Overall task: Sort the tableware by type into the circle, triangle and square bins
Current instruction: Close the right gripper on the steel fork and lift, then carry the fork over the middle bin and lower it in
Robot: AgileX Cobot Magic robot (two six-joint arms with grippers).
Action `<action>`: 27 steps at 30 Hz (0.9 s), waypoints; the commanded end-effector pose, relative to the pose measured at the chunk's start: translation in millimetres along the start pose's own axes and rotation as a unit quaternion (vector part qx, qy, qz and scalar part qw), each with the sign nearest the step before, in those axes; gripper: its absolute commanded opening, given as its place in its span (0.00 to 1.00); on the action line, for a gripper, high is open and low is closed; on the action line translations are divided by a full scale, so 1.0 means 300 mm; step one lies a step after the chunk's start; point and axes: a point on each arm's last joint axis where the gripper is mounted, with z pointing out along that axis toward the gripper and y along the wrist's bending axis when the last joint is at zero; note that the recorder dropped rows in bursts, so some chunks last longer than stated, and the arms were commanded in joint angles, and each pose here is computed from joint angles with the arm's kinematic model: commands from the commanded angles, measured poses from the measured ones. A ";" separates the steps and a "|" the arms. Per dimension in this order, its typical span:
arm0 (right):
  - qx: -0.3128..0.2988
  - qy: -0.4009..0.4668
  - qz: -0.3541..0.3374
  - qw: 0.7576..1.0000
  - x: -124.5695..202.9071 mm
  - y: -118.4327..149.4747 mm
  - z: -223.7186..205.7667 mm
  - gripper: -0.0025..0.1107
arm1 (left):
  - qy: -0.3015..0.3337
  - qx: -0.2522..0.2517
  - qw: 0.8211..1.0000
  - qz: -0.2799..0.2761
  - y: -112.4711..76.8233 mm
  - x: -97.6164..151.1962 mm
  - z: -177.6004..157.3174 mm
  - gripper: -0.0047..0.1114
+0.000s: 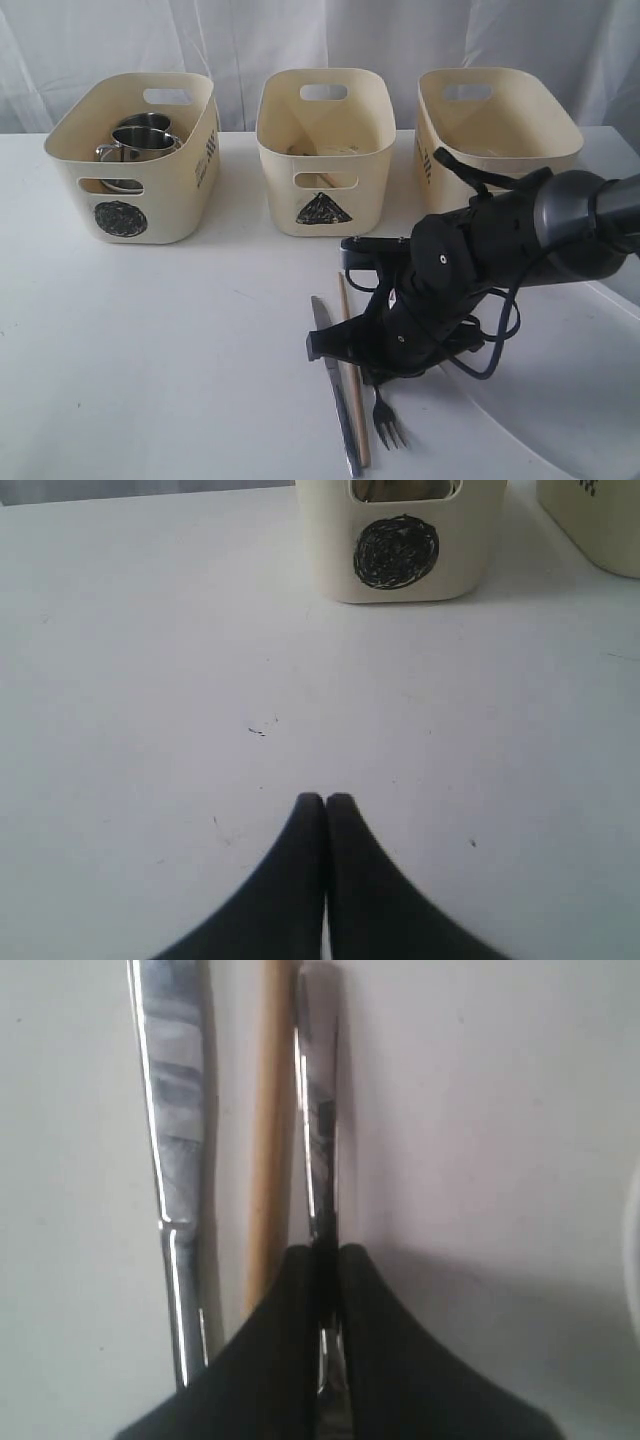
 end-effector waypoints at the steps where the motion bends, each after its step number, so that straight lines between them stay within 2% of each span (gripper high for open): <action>1: 0.000 0.007 -0.002 1.000 0.016 -0.002 -0.029 0.02 | 0.000 0.001 1.000 -0.006 -0.001 0.004 0.001 0.04; 16: -0.050 -0.108 -0.013 0.993 -0.022 0.031 -0.230 0.02 | 0.000 0.001 1.000 -0.006 -0.001 0.004 0.001 0.04; 23: -0.085 -0.216 -0.039 0.972 -0.068 0.055 -0.340 0.02 | 0.000 0.001 1.000 -0.006 -0.001 0.004 0.001 0.04; 27: -0.085 -0.260 -0.098 0.957 -0.121 0.085 -0.397 0.02 | 0.000 0.001 1.000 -0.006 -0.001 0.004 0.001 0.04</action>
